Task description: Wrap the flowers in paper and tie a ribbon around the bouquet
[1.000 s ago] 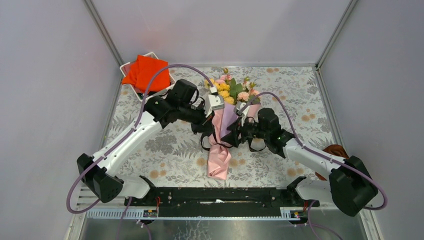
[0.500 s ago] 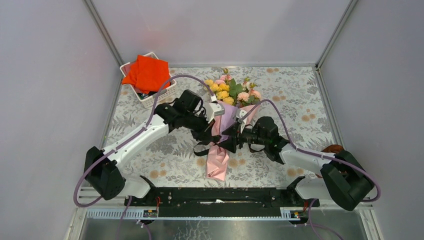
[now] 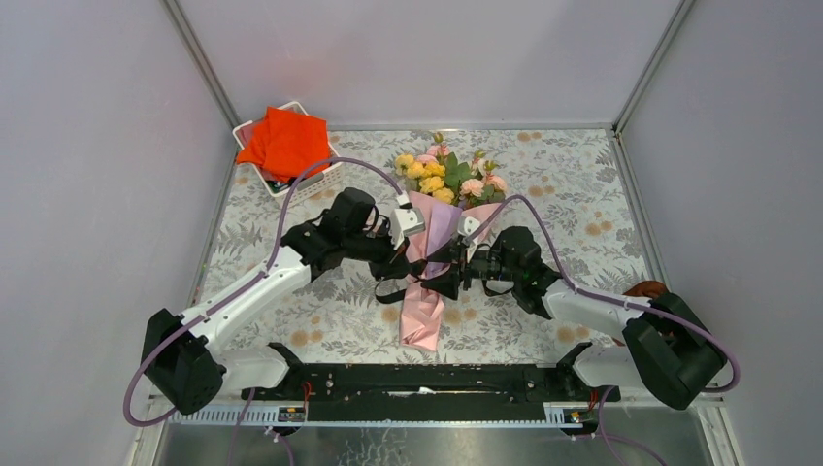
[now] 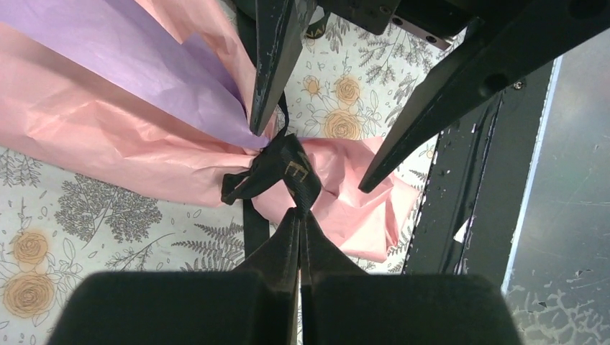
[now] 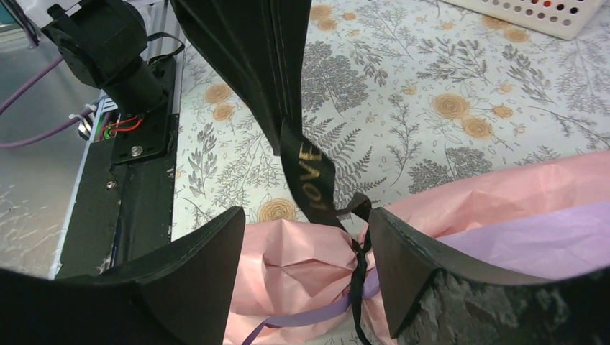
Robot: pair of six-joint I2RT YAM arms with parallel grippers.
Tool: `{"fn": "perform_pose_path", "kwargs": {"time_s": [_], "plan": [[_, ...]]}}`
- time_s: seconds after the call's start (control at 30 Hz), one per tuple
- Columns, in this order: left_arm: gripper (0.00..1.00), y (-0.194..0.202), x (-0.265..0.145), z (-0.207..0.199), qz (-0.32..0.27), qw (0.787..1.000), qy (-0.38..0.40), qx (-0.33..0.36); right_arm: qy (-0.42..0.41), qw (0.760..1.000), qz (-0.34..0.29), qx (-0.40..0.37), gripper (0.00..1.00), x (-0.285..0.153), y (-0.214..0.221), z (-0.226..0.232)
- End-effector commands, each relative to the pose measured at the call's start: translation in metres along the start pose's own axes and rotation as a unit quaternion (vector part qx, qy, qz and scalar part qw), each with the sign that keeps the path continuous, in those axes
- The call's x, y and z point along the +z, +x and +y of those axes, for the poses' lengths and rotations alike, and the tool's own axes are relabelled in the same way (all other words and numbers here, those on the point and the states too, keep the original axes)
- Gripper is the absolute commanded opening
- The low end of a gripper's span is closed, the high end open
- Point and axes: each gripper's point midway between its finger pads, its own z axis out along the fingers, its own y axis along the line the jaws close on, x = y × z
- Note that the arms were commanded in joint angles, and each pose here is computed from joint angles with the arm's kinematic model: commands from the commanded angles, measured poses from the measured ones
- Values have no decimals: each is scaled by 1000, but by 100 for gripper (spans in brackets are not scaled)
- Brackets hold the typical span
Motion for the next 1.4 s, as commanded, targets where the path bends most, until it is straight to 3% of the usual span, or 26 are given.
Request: {"fn": "perform_pose_path", "kwargs": {"time_s": [0.0, 0.2, 0.23, 0.37, 0.47, 0.57, 0.6, 0.63, 0.73, 0.83, 0.97, 1.13, 1.27, 1.37], "plan": [[0, -12, 1, 2, -37, 999, -3, 38, -30, 998, -41, -48, 71, 14, -33, 3], [0, -10, 2, 1, -37, 998, 0, 46, -20, 998, -36, -41, 65, 25, -27, -5], [0, -11, 2, 2, -39, 998, 0, 47, -19, 998, -36, -41, 59, 25, -27, -6], [0, -8, 1, 6, -36, 998, -14, 42, -15, 999, -37, -36, 20, 23, -29, -5], [0, 8, 6, 25, -28, 997, -60, 24, -7, 999, -31, -22, 6, 20, -32, -5], [0, 31, 15, 56, -34, 989, -142, 13, 7, 999, -23, 38, 1, 22, -32, -7], [22, 36, 17, 64, -41, 985, -165, 9, 18, 998, -21, 62, 0, 22, -33, -10], [36, 38, 18, 68, -51, 983, -177, 7, 32, 996, -20, 87, 0, 23, -32, -13], [55, 38, 23, 68, -76, 980, -182, 17, 71, 984, -26, 163, 0, 23, -31, -22], [65, 35, 31, 63, -93, 982, -164, 30, 82, 974, -31, 207, 0, 26, -29, -24], [71, 41, 38, 53, -97, 984, -131, 71, 102, 968, -36, 225, 0, 25, -26, -30], [71, 39, 51, 45, -117, 985, -110, 65, 127, 961, -39, 241, 0, 23, -28, -37], [67, 34, 63, 36, -128, 986, -97, 43, 146, 957, -35, 249, 0, 21, -25, -42], [51, 29, 69, 36, -136, 985, -100, 39, 148, 955, -34, 254, 0, 20, -22, -42]]}}
